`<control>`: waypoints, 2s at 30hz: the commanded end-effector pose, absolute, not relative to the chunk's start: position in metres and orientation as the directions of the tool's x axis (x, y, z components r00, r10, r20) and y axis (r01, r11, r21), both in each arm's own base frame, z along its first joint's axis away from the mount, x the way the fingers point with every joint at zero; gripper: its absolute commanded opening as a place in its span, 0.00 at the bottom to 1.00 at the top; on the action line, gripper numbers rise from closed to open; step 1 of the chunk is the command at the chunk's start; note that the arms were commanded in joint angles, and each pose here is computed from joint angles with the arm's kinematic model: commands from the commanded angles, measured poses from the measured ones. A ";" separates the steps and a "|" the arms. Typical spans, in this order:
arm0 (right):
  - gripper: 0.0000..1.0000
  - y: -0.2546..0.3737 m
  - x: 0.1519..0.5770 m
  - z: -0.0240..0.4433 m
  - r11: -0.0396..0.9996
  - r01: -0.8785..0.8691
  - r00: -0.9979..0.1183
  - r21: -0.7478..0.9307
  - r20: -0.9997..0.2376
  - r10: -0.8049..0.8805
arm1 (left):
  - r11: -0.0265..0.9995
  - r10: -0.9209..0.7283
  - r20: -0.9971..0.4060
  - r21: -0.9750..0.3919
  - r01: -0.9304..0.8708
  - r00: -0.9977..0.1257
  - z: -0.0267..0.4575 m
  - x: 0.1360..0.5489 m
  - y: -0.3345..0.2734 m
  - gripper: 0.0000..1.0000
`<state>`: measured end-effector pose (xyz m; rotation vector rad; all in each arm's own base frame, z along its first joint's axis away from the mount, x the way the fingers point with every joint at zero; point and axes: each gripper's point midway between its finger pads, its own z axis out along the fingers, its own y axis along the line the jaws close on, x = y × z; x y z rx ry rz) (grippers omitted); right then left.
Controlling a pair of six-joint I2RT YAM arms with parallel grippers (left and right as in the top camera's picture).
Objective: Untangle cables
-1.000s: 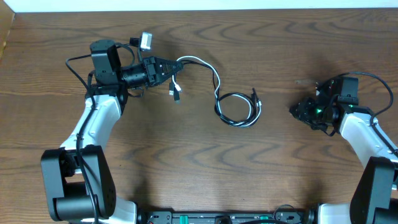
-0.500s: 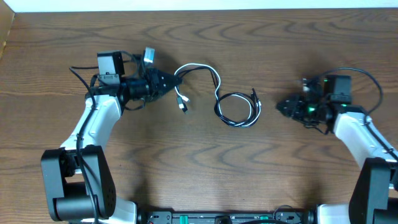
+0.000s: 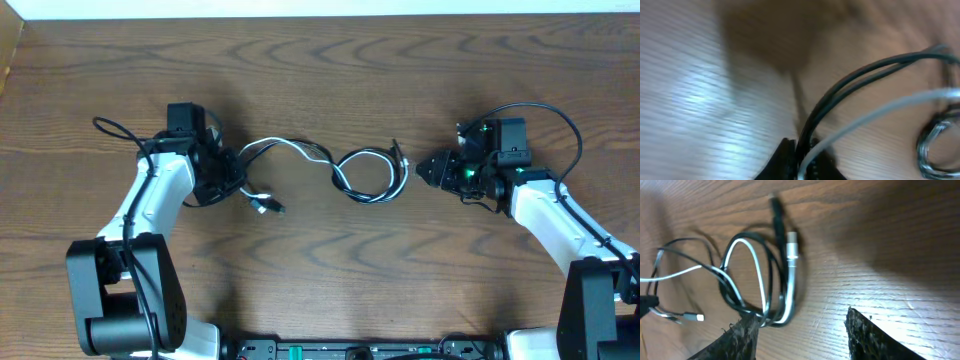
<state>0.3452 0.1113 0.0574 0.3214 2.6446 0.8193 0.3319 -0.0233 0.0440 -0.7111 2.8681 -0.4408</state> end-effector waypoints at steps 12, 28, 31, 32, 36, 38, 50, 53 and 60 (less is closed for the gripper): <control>0.55 0.108 0.350 0.058 0.816 0.128 -0.904 0.564 -0.272 0.330 | 0.915 -0.211 -0.134 -0.375 -0.147 -0.968 0.077 0.327 -0.044 0.47; 0.57 0.107 0.349 0.057 0.818 0.133 -0.904 0.559 -0.271 0.331 | 0.848 -0.245 0.041 -0.475 -0.235 -0.969 0.054 0.311 -0.196 0.32; 0.57 0.107 0.348 0.056 0.819 0.135 -0.905 0.558 -0.267 0.331 | 0.857 -0.285 0.024 -0.441 -0.266 -0.958 0.038 0.317 -0.206 0.32; 0.58 0.107 0.348 0.056 0.819 0.135 -0.905 0.558 -0.267 0.331 | 0.857 -0.314 0.025 -0.422 -0.295 -0.949 0.033 0.318 -0.206 0.32; 0.58 0.107 0.348 0.056 0.820 0.131 -0.906 0.557 -0.269 0.328 | 0.853 -0.353 0.026 -0.402 -0.334 -0.935 0.017 0.321 -0.217 0.32; 0.58 0.107 0.348 0.056 0.820 0.131 -0.906 0.557 -0.269 0.328 | 0.854 -0.346 0.012 -0.410 -0.320 -0.938 0.013 0.325 -0.223 0.32; 0.59 0.107 0.345 0.054 0.825 0.130 -0.912 0.550 -0.260 0.318 | 0.853 -0.387 0.004 -0.378 -0.360 -0.922 -0.017 0.334 -0.222 0.27; 0.58 0.107 0.344 0.054 0.825 0.132 -0.913 0.549 -0.257 0.317 | 0.856 -0.385 0.010 -0.370 -0.361 -0.923 -0.020 0.332 -0.222 0.19; 0.59 0.107 0.344 0.054 0.825 0.132 -0.913 0.549 -0.257 0.317 | 0.872 -0.390 -0.004 -0.321 -0.369 -0.921 -0.034 0.331 -0.215 0.19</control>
